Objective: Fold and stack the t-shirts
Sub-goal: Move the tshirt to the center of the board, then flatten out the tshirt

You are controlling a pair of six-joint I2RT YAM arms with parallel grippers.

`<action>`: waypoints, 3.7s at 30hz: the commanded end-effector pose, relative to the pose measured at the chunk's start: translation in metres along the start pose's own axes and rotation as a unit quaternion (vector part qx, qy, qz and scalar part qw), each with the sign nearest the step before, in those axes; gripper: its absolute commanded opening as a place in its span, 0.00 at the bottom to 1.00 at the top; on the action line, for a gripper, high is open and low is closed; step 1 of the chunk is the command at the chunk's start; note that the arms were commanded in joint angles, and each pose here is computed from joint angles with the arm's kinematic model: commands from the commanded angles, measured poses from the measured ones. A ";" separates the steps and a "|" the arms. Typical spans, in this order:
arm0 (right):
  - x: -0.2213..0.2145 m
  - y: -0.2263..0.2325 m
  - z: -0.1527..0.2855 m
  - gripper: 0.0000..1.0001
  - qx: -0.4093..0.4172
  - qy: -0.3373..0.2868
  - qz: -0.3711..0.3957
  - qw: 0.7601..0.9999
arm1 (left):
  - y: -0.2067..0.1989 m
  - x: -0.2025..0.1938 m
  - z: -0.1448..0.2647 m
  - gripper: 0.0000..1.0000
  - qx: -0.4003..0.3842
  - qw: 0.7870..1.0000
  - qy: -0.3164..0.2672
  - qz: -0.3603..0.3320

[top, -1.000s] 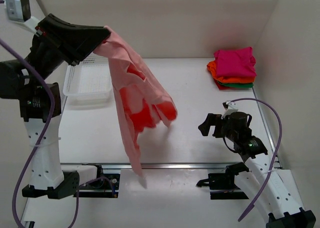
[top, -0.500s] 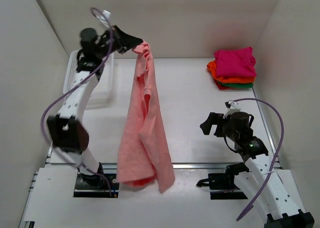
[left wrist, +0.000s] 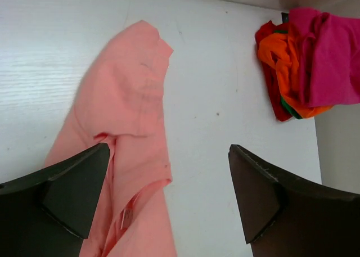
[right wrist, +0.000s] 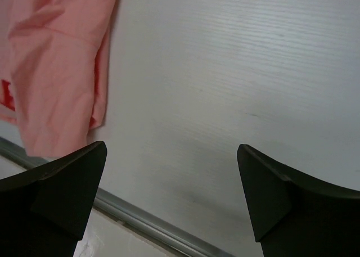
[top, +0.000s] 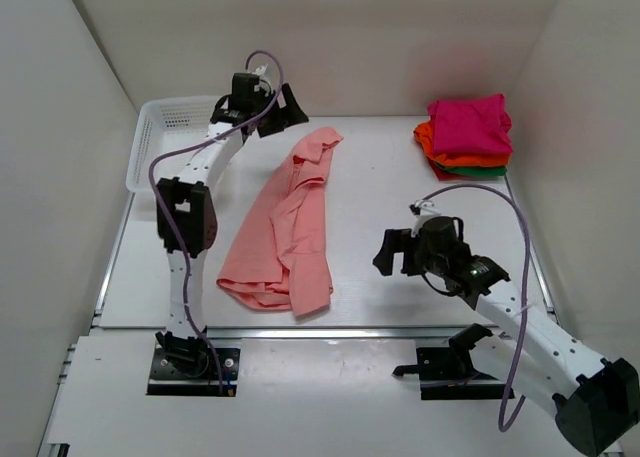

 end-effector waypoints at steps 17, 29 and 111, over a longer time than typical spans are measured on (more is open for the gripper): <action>-0.049 0.171 -0.072 0.37 0.076 0.083 0.193 0.975 | 0.035 -0.120 0.297 0.99 0.088 0.990 -0.104 0.033; -0.092 0.213 -0.092 0.66 0.078 0.134 0.253 0.955 | 0.035 -0.135 0.316 0.99 0.109 0.986 -0.123 0.042; 0.073 -0.098 -0.004 0.00 -0.296 -0.089 -0.123 0.943 | 0.010 -0.334 0.271 0.43 -0.018 0.990 0.128 0.052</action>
Point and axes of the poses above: each gripper's point midway between its finger pads, its own z axis back along the fingers, its own y axis along the line the jaws close on, x = y × z, the point moved 10 cm from there along z, back along the fingers
